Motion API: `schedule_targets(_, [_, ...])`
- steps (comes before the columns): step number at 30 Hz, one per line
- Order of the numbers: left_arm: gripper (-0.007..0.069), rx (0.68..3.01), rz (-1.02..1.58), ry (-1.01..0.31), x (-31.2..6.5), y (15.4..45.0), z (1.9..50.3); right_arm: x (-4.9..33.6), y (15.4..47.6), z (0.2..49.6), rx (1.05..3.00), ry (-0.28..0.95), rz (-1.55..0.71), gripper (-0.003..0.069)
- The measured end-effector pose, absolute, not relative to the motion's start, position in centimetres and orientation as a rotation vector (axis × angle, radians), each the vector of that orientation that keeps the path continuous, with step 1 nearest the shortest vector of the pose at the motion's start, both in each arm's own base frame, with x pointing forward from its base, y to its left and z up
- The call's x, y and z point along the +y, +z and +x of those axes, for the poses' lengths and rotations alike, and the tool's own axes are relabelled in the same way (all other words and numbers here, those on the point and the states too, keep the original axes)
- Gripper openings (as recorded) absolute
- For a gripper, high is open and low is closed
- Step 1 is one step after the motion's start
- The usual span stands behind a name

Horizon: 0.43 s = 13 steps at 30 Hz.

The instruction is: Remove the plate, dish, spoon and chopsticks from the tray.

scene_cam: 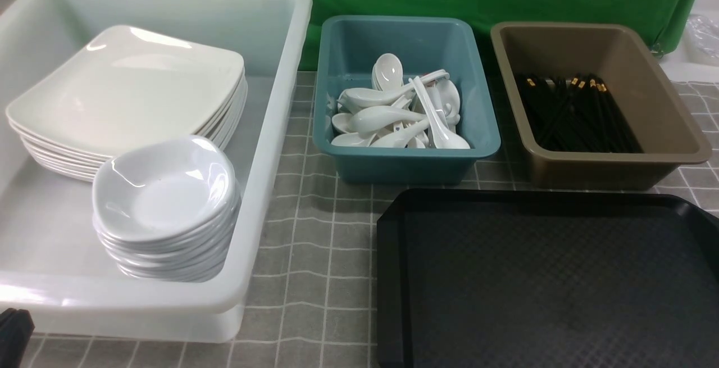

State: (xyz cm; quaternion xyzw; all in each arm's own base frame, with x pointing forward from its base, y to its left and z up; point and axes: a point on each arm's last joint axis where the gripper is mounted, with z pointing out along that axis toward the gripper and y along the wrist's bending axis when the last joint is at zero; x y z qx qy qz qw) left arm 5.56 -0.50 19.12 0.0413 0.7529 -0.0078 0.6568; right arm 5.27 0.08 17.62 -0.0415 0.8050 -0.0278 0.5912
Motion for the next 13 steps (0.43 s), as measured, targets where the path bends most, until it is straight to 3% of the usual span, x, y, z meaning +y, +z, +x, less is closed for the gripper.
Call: schedule_targets(13, [0.0006,1.705,0.098,-0.014,-0.5,19.12,5.56,0.08,17.62,5.27,1.873,-0.065,-0.097,0.0237])
